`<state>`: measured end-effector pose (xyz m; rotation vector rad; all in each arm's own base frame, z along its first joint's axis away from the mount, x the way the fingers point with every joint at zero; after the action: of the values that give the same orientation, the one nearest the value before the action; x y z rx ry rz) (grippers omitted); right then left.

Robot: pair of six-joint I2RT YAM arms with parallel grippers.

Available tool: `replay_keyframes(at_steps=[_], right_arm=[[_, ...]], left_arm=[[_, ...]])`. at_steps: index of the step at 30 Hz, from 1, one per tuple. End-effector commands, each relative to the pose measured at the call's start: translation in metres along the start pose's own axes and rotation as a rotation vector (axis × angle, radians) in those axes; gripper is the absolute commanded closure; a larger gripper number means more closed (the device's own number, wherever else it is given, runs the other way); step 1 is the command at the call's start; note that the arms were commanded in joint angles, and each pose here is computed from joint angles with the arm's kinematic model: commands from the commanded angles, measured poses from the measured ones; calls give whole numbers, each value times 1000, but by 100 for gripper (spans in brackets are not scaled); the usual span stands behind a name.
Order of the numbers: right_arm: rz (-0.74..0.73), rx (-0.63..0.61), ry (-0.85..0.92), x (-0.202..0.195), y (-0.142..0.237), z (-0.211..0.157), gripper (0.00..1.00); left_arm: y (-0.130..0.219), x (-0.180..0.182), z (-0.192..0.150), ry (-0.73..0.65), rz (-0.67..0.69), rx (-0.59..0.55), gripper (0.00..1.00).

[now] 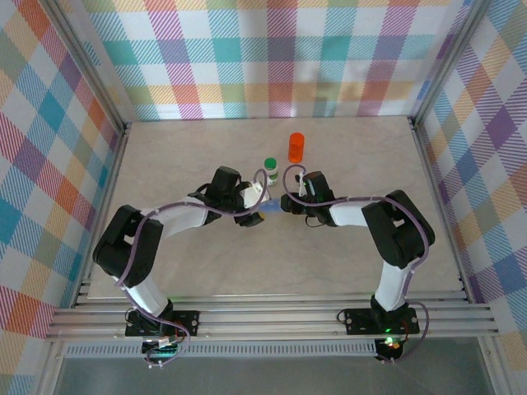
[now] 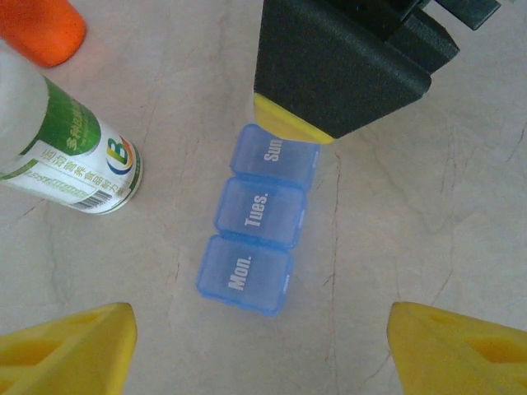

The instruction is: Sort the pills into containers

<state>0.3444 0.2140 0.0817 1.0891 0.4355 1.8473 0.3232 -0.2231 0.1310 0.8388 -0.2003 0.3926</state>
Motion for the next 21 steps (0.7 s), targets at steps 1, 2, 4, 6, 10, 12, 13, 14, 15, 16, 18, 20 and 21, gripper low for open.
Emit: replay_keyframes(at_steps=[1,2,4,6,10,12,13,14,15,16,18,20,21], right_arm=[[-48,37,28,-12,-8,-14,60],[-49,40,30,-13,-8,-15,61],[-46,44,36,-13,-8,-17,62],[-36,47,48,-12,-7,-17,62],[-10,58,83,-9,-7,-18,62],[-2,63,90,-9,-8,-17,62],[0,63,91,-8,-8,-17,62],[2,68,92,-9,-9,-19,62],[2,66,92,-9,-9,-19,62],[2,69,94,-9,-9,-19,62],[0,75,93,-10,-11,-21,62],[-3,80,94,-11,-11,-22,63],[-6,81,97,-11,-12,-22,63]], left_arm=[[-5,-4,0,-53,-48,23,21],[-7,-3,1,-53,-55,22,20],[-10,-1,3,-49,-74,30,20],[-15,-1,3,-54,-89,57,20],[-24,0,1,-72,-111,97,21],[-28,1,-3,-73,-124,130,21],[-31,2,-6,-73,-123,155,21],[-34,4,-8,-72,-117,179,21],[-36,6,-10,-67,-111,192,21],[-38,7,-10,-63,-106,200,21],[-40,8,-11,-55,-112,207,21],[-43,7,-11,-48,-124,202,22],[-43,7,-11,-44,-131,202,22]])
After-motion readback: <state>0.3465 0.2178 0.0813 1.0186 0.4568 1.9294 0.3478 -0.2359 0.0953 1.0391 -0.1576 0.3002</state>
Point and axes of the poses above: each hand's point on the last joint's axis, 136 mm out from that joint toward the fingers, its own y axis back along the fingers, its own x axis along the line the jaws close on, z = x × y, the point moved 7 cm from there along y, back along the fingers, and after that the axes turned 5 degrees about -y, right-handed, at the moved point
